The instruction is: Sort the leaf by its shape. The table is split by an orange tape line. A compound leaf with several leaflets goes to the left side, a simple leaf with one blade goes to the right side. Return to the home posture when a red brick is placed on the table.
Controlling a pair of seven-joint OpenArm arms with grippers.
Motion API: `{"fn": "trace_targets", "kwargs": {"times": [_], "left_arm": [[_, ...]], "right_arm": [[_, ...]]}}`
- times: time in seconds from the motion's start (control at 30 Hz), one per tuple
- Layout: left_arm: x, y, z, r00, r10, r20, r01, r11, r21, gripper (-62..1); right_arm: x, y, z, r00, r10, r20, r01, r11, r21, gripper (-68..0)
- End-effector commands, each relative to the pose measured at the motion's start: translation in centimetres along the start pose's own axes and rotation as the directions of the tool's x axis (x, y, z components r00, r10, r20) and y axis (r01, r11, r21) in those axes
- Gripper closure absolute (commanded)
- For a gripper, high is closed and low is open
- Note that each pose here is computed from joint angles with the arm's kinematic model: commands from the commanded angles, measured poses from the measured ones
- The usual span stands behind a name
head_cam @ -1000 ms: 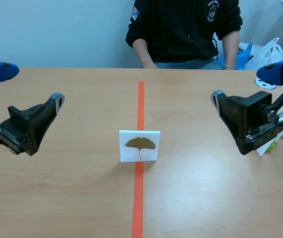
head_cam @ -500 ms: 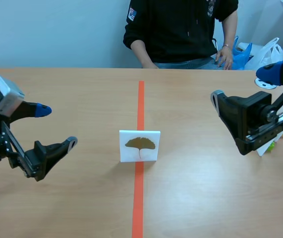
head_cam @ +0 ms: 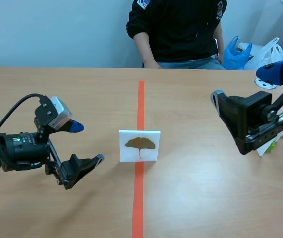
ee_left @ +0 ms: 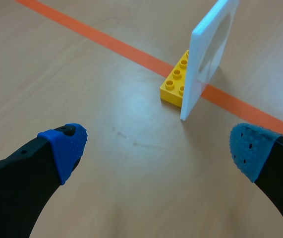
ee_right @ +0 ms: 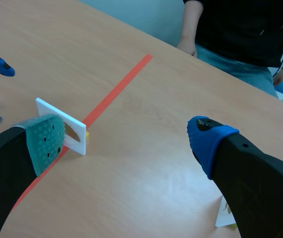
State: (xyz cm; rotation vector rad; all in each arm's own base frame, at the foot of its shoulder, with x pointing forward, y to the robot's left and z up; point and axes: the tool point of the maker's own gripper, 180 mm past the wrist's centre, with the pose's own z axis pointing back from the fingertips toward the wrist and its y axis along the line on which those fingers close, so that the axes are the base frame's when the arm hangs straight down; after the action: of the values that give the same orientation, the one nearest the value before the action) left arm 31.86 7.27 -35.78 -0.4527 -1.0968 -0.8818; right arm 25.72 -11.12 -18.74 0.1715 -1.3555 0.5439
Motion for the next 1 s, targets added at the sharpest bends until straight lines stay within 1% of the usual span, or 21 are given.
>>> {"fn": "trace_targets", "kwargs": {"times": [0.0, 0.3, 0.57, 0.8, 0.87, 0.97], "left_arm": [[1.7, -0.1, -0.9, 0.999, 0.003, 0.051, -0.002, 1.0, -0.006, -61.7], [2.4, -2.6, -4.4, 0.998, 0.024, 0.065, -0.02, 0.997, -0.074, -61.7], [3.4, -3.8, -6.8, 0.996, 0.041, 0.082, -0.033, 0.995, -0.098, -61.7], [4.2, -4.7, -8.0, 0.993, 0.062, 0.099, -0.051, 0.992, -0.113, -61.7], [4.2, -5.0, -8.3, 0.993, 0.06, 0.099, -0.048, 0.992, -0.118, -61.7], [4.3, -5.3, -8.5, 0.993, 0.064, 0.103, -0.051, 0.991, -0.122, -59.1]], "right_arm": [[0.6, -0.1, -0.1, 1.0, 0.008, 0.023, -0.008, 1.0, 0.003, -50.6], [0.6, -0.1, -0.1, 1.0, 0.008, 0.025, -0.008, 1.0, 0.003, -50.6], [0.7, -0.1, -0.1, 1.0, 0.008, 0.028, -0.008, 1.0, 0.003, -50.6], [0.7, -0.1, -0.1, 1.0, 0.008, 0.028, -0.008, 1.0, 0.003, -50.6], [0.7, -0.1, -0.1, 1.0, 0.008, 0.028, -0.008, 1.0, 0.003, -50.6], [0.7, -0.1, -0.1, 1.0, 0.008, 0.028, -0.008, 1.0, 0.003, -50.6]]}}
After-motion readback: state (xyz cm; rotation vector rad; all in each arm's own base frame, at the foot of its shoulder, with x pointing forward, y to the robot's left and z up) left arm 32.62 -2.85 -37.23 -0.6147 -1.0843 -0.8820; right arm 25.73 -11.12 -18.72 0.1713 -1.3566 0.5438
